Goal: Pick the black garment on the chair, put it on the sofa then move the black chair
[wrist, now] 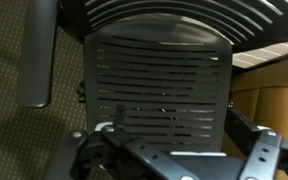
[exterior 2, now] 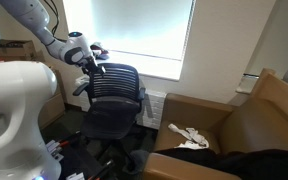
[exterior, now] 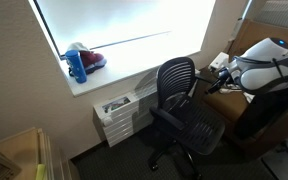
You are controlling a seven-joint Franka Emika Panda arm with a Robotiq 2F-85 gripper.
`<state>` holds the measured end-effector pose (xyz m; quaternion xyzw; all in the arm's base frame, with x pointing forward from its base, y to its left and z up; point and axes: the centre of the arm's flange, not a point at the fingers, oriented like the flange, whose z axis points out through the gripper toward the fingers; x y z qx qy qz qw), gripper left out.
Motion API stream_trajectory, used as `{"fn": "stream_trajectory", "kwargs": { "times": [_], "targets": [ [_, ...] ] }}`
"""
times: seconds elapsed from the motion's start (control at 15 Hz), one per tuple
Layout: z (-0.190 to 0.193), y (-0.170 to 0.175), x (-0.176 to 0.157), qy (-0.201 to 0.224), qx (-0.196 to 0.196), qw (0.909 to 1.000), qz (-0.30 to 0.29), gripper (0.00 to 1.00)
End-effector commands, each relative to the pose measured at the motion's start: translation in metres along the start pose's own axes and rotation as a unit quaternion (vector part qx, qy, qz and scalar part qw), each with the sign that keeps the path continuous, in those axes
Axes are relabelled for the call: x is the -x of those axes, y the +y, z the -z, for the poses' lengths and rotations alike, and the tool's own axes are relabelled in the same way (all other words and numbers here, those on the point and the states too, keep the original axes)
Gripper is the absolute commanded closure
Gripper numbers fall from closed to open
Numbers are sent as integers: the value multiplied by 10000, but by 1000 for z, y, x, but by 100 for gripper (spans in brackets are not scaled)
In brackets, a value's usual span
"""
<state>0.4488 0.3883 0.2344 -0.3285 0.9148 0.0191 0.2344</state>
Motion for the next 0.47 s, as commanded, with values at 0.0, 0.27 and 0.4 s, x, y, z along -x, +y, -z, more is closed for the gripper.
{"fn": "stream_trajectory", "kwargs": {
  "times": [0.0, 0.27, 0.4],
  "targets": [
    [41, -33, -70, -357, 284, 9975, -545, 0],
    [43, -23, -54, -417, 33, 9977, -536, 0],
    [51, -25, -54, -466, 90, 9972, -579, 0]
  ]
}}
